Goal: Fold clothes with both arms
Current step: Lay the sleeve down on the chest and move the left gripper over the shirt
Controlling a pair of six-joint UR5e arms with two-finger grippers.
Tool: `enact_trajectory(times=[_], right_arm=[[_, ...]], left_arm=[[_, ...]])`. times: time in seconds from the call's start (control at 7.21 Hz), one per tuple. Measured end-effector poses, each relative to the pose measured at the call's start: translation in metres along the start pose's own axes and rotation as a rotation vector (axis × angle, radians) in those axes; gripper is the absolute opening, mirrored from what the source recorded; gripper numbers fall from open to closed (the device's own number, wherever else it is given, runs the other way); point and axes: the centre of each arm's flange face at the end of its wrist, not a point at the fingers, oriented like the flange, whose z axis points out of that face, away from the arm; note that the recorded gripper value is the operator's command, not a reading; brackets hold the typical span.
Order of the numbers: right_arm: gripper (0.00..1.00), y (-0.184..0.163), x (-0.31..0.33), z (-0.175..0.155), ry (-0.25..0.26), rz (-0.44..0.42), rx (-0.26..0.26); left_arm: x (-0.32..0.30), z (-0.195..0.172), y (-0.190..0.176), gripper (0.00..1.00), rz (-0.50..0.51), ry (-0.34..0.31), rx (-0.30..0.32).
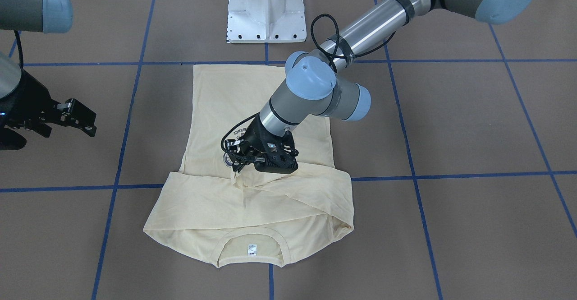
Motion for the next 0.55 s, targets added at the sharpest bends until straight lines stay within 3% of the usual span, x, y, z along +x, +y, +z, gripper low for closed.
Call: enact_trajectory(times=[0.42,0.55], right_arm=[[1.0,0.0,0.0,-0.001,-0.008,0.002,-0.005],[1.0,0.0,0.001,-0.002,-0.008,0.003,-0.004]], left_arm=[[0.019,0.014,0.044,0.0,-0.053,0.023,-0.007],[0.025,0.015,0.056,0.41,-0.068,0.032,-0.019]])
